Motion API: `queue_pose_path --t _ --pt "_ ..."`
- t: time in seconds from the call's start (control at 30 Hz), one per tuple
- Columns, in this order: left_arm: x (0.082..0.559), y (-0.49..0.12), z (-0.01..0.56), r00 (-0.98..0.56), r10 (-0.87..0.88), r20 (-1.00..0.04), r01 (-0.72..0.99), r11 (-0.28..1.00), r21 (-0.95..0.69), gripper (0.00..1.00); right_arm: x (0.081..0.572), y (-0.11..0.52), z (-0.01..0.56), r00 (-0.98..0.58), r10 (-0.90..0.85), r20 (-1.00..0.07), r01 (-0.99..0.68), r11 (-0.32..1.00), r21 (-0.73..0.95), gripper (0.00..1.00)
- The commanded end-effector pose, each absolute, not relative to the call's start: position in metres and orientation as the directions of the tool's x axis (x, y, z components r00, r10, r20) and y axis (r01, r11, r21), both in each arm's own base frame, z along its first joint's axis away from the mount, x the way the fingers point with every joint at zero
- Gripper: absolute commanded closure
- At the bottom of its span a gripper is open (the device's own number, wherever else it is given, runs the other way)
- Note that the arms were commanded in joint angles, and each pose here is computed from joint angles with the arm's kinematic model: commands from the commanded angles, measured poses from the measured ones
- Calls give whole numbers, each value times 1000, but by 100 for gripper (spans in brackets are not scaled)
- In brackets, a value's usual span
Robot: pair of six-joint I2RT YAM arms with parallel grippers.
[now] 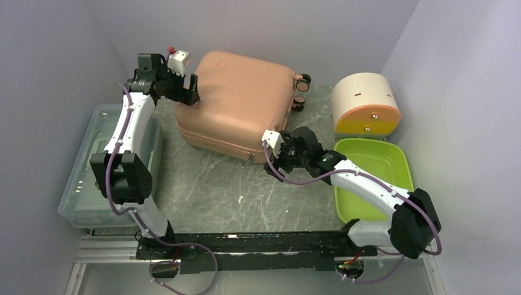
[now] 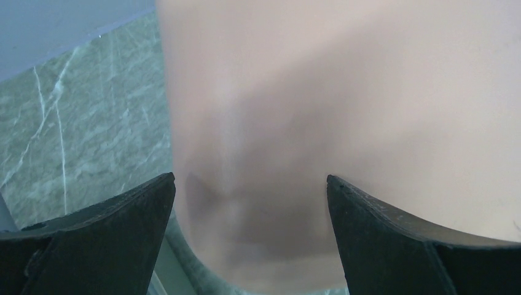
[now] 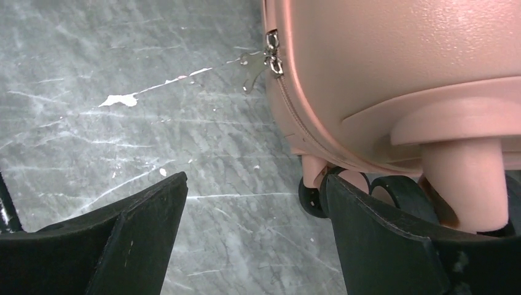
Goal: Open, take out, and arrange the luggage
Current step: Adjust the luggage at the center of the board.
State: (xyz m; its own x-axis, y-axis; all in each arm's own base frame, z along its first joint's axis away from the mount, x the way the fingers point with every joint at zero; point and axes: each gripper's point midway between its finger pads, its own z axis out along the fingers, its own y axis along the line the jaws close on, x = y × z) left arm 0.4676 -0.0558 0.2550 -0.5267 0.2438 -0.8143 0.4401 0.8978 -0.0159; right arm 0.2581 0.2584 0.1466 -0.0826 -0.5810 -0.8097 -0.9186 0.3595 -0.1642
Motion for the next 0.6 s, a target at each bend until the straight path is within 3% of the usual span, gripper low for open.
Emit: queue_pose_path --t 0.0,0.3,0.57 --pt "492 -44 248 -543 172 -822 387 920 -64 1 312 245 193 -23 -521 -853 -769 555 -318 12" --pt "463 -70 210 -654 128 -746 515 798 -314 1 372 166 224 -103 -404 -909 -540 790 -290 12" --pt "438 -76 220 -641 103 -761 518 789 -330 0 346 186 205 -64 -379 -923 -680 694 -238 14"
